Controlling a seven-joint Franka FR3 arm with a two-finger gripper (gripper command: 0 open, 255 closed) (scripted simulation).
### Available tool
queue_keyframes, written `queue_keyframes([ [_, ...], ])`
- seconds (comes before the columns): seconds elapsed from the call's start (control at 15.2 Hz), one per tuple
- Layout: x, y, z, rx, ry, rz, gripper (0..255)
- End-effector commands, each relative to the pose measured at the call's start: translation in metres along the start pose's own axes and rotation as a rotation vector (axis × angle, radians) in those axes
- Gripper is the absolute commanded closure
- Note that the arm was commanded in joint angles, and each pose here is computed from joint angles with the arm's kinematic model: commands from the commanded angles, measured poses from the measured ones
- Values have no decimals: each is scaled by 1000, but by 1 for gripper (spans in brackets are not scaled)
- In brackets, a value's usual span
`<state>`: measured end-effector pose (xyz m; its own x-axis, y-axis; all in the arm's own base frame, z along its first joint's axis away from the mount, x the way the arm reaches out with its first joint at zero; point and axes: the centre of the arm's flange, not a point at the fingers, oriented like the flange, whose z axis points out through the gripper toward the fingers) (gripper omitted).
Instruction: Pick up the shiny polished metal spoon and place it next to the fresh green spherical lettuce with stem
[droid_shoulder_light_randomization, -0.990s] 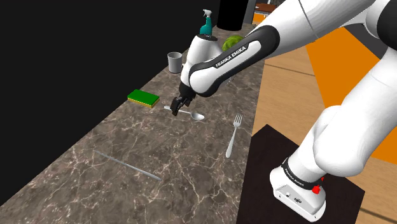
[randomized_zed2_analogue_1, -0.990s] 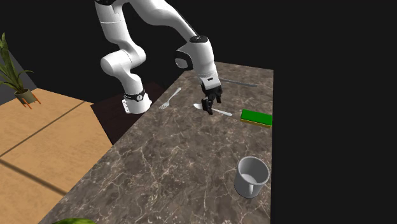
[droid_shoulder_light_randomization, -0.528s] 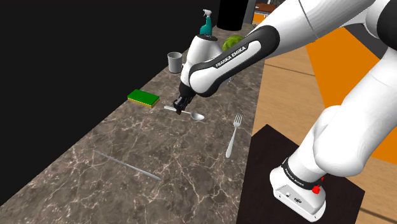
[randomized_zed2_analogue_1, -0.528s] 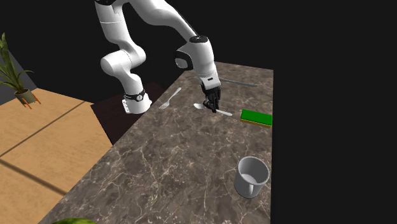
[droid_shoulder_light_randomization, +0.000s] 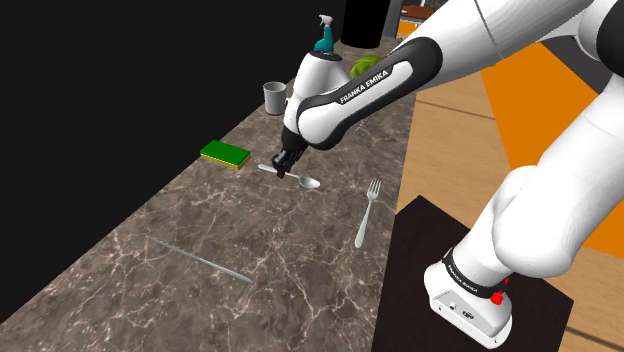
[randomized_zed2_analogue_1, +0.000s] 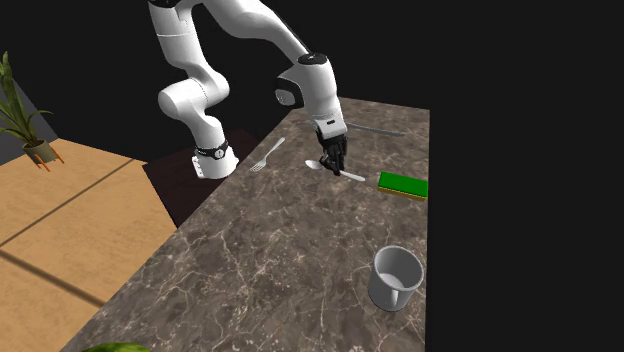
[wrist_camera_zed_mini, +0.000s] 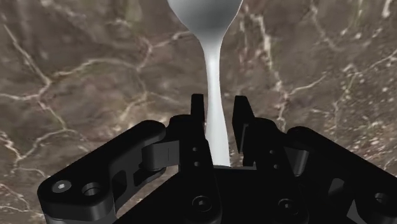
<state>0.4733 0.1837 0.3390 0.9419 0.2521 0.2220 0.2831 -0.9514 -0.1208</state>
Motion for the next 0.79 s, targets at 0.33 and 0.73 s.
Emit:
queue_keyframes([
  [0.33,7,-4,-35,0,0,0,255],
  [0.73,15,-8,-66,0,0,0,255],
])
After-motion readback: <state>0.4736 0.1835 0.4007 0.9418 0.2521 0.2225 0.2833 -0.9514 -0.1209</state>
